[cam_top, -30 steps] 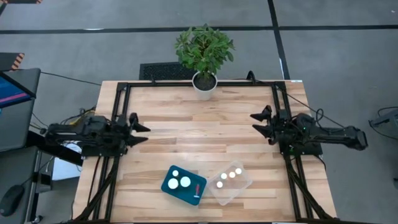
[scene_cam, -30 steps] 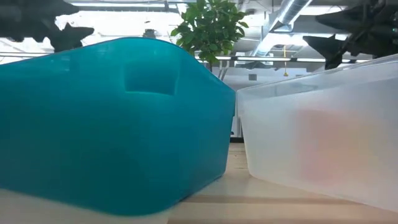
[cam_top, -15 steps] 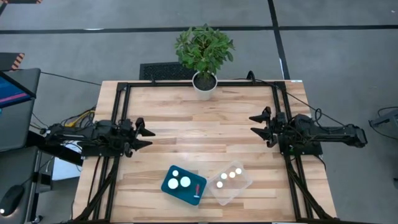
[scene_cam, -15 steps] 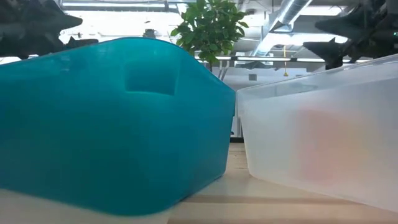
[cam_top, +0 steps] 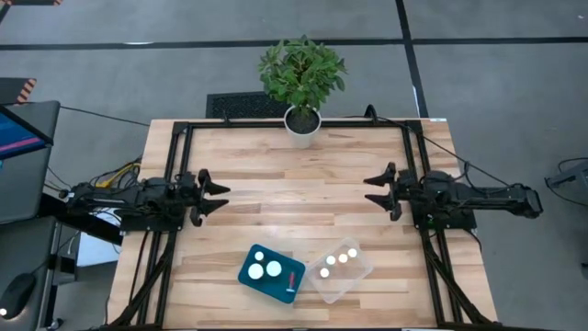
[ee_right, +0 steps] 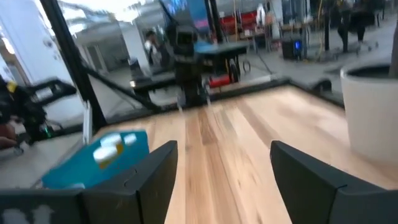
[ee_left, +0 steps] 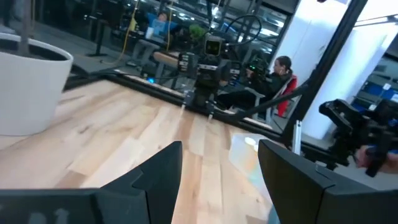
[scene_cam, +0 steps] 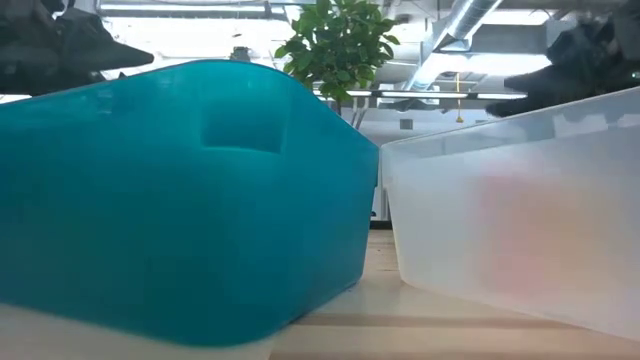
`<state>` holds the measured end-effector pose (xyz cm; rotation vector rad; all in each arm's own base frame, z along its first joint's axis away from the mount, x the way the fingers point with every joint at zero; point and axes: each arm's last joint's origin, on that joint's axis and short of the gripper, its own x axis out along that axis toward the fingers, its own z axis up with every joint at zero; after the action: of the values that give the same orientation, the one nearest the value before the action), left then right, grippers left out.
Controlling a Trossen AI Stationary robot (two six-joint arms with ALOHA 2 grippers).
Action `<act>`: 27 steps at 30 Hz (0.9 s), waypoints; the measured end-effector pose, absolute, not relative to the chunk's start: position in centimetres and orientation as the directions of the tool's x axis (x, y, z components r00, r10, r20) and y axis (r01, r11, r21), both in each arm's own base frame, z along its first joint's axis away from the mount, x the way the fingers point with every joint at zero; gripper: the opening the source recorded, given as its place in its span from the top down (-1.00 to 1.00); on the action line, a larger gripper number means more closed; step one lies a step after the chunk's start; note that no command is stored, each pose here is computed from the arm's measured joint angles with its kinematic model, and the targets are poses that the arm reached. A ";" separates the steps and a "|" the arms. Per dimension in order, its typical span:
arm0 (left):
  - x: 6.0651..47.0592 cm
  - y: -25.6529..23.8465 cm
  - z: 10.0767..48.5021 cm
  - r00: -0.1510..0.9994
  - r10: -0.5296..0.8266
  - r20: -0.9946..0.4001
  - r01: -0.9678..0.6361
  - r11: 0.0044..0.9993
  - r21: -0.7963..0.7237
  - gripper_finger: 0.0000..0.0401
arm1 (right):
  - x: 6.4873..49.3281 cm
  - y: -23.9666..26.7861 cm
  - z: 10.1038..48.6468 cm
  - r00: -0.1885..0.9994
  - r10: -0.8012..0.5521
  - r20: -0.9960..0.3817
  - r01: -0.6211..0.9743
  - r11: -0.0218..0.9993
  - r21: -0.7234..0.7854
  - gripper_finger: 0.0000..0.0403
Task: Pick and place medicine bottles into bin by pill shape (circle, oval)
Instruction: Return to Home Position
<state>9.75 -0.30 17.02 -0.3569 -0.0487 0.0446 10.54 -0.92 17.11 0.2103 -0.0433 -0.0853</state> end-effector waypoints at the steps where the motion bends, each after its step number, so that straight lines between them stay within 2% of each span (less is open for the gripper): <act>1: 9.7 -0.3 17.0 0.998 0.049 0.040 -0.031 0.934 -0.355 -0.02 | 10.5 -0.9 16.9 0.996 -0.089 0.011 0.085 0.974 0.210 -0.35; 7: 9.7 -0.3 17.0 0.998 0.048 0.041 -0.030 0.936 -0.351 -0.02 | 10.5 -0.9 15.8 0.991 -0.089 -0.104 0.109 0.972 0.209 -0.35; 27: 9.7 -0.3 17.0 0.998 0.047 0.041 -0.030 0.937 -0.349 -0.02 | 10.5 -0.9 15.6 0.989 -0.088 -0.118 0.111 0.972 0.206 -0.35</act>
<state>9.75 -0.32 17.01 -0.3561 -0.0487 0.0392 10.48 -0.92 15.63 0.2134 0.1089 -0.1010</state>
